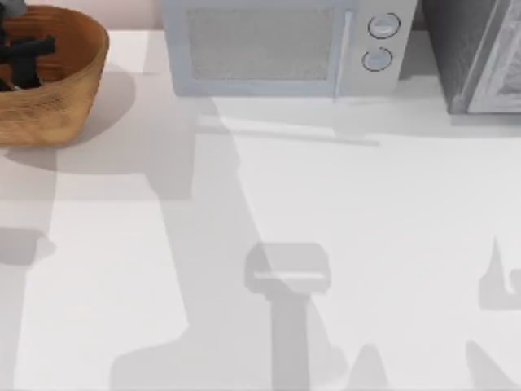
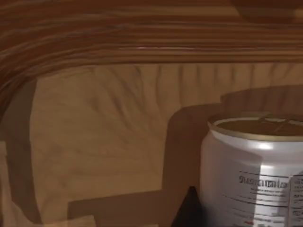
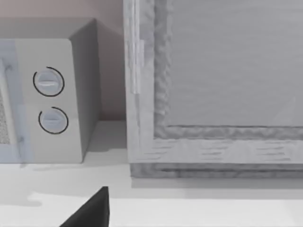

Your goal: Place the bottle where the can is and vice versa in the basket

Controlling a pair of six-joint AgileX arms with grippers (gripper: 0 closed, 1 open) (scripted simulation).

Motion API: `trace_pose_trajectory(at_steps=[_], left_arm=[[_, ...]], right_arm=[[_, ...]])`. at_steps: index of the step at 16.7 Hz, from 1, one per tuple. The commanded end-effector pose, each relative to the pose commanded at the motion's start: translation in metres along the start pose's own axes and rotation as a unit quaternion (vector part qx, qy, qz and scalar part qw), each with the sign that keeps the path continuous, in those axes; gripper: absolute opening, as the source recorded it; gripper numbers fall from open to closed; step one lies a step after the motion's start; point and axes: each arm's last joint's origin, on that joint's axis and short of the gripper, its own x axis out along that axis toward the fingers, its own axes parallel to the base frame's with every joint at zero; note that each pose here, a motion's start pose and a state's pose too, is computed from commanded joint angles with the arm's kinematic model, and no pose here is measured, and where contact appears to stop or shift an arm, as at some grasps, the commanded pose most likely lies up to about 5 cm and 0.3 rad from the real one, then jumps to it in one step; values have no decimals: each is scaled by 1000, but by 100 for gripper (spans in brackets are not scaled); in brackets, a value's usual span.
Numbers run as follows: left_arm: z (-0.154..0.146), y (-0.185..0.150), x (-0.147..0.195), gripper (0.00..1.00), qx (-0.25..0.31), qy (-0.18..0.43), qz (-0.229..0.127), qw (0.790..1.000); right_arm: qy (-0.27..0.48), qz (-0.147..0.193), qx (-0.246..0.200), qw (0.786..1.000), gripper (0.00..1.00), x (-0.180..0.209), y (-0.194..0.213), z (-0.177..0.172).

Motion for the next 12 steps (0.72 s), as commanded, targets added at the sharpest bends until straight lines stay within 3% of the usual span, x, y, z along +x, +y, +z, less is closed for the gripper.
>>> trace_pose_trajectory(at_steps=[6,9,12], left_arm=[[-32,-32,-84,0,14,-79,24,996],[-74,-60,-141,0,35,-155,40,987],[-139,-85,-186,0,59,-244,55,966]], right_arm=[[0,0,0,1000,100,0,0,0],[0,0,0,1000,100,0,0,0],[0,0,0,1000,100,0,0,0]])
